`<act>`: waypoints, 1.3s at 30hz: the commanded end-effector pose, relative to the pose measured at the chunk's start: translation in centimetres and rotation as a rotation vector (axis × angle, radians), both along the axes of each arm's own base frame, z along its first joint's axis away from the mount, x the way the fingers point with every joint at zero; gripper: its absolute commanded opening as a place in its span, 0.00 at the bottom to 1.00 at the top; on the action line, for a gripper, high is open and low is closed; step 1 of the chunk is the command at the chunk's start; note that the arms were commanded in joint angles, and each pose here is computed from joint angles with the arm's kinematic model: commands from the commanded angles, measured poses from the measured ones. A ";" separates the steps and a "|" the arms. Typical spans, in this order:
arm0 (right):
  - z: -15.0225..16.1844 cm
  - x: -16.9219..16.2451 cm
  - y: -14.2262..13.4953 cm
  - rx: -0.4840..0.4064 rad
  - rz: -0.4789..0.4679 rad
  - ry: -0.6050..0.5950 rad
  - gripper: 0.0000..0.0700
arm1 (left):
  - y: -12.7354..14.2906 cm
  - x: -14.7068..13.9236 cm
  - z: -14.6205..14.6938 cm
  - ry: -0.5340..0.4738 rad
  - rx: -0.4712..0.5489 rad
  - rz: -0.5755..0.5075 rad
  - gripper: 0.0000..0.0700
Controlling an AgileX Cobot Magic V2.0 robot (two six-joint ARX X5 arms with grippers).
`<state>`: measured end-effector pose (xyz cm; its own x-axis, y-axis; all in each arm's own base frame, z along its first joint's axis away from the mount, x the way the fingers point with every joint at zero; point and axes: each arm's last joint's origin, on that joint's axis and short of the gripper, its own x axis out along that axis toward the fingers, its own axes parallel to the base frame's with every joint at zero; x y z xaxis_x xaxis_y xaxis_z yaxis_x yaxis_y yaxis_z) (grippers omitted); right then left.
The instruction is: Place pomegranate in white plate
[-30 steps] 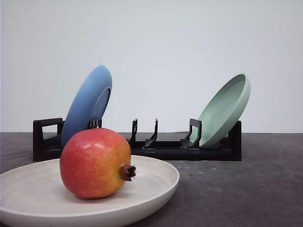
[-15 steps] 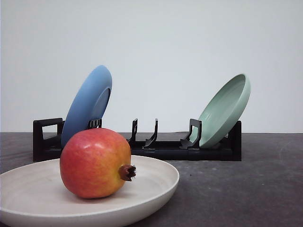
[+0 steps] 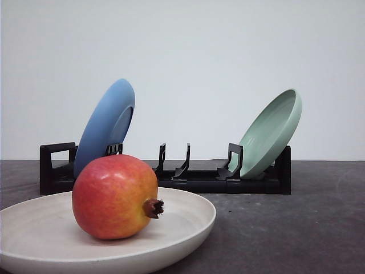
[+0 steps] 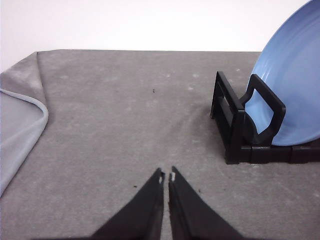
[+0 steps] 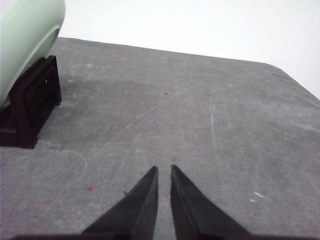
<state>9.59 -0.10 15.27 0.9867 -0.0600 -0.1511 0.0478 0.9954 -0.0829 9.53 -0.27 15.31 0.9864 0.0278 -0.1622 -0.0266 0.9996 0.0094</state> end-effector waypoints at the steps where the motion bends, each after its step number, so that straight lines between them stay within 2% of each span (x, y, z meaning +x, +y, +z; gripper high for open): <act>1: -0.1 0.0 0.0 0.013 -0.004 -0.002 0.06 | 0.0 0.0 -0.4 0.013 -0.005 -0.001 0.00; 39: -0.1 0.0 0.0 0.013 -0.004 -0.002 0.06 | 0.0 0.0 -0.4 0.013 -0.005 -0.001 0.00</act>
<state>9.59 -0.10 15.27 0.9867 -0.0600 -0.1511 0.0478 0.9954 -0.0830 9.53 -0.27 15.31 0.9864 0.0276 -0.1622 -0.0265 0.9996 0.0094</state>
